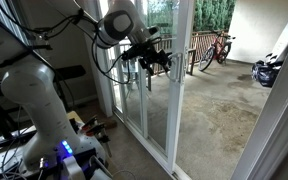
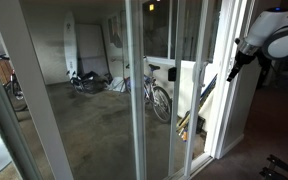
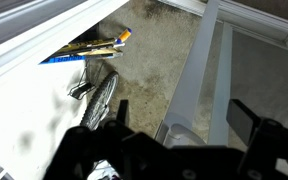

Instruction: Slide the outermost glass door fully to the right

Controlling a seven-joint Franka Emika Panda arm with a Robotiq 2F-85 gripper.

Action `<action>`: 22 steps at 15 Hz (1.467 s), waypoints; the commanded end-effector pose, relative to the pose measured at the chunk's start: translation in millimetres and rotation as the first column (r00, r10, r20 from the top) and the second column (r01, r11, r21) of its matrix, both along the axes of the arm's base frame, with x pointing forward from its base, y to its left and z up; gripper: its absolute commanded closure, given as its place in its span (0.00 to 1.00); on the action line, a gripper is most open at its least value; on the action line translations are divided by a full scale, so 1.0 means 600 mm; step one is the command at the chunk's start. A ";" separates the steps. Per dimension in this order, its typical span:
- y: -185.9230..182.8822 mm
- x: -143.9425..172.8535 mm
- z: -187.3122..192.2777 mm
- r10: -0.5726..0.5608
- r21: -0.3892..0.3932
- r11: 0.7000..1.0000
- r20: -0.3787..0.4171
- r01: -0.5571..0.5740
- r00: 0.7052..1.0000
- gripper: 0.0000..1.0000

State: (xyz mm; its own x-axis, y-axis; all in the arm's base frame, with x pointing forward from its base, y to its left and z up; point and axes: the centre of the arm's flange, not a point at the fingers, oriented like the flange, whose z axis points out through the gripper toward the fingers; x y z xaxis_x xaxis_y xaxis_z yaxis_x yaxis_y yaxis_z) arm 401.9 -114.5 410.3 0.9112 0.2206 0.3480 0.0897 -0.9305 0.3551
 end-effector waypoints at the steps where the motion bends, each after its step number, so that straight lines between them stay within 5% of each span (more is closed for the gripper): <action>1: 0.024 0.050 -0.033 0.006 -0.082 0.997 0.045 -0.002 0.999 0.00; 13: 0.145 0.137 -0.057 0.154 -0.070 0.986 0.032 -0.151 0.988 0.00; 22: 0.200 0.148 -0.059 0.249 -0.115 0.964 0.063 -0.240 0.967 0.00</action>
